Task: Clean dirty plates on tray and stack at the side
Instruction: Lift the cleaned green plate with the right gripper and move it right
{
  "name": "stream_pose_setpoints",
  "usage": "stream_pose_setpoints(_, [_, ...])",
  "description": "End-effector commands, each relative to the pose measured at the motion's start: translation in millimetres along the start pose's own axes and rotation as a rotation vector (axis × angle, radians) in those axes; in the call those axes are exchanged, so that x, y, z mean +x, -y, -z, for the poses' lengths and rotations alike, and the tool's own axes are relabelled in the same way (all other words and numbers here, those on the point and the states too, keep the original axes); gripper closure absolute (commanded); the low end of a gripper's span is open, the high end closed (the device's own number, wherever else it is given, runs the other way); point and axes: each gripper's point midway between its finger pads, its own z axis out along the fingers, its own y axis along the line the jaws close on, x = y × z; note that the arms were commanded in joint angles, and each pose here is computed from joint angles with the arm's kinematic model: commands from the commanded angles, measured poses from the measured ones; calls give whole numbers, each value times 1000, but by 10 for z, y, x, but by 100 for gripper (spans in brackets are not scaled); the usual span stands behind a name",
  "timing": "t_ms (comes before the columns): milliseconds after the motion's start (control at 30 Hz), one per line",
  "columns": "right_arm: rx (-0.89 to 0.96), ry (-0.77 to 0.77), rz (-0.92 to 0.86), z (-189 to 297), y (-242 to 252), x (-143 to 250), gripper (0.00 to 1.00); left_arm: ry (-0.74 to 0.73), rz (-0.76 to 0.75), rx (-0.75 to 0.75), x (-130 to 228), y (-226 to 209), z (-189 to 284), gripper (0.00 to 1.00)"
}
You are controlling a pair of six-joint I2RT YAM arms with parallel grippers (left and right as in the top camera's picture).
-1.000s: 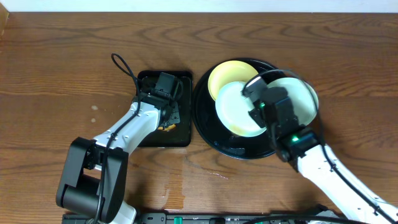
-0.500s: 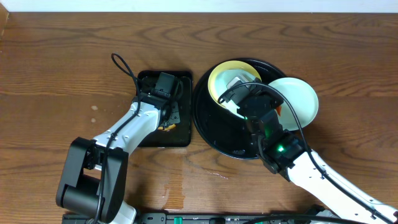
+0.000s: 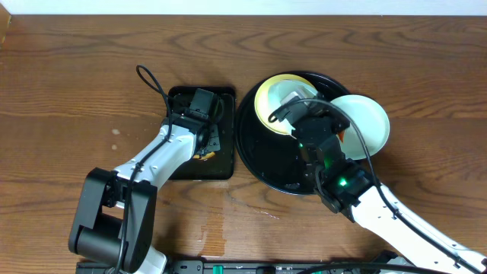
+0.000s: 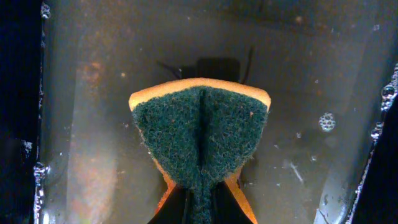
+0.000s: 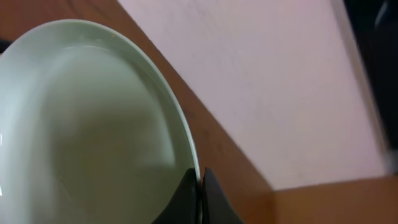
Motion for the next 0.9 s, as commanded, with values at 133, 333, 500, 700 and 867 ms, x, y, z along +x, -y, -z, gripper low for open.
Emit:
stream_pose_setpoints(133, [26,-118,-510,-116,185,340,99,-7,3,-14,25,-48,-23,92])
stream_pose_setpoints(333, [10,-202,-718,-316,353,691,99,-7,3,-14,25,-48,-23,92])
stream_pose_setpoints(500, [28,-268,-872,-466,749,986,99,-6,3,-14,24,-48,-23,92])
stream_pose_setpoints(700, [175,-368,-1065,-489,1383,1576,99,-7,3,-14,24,-47,-23,92])
stream_pose_setpoints(867, [359,-487,-1241,-335,1719,2249,99,-7,3,-14,25,-48,-23,92])
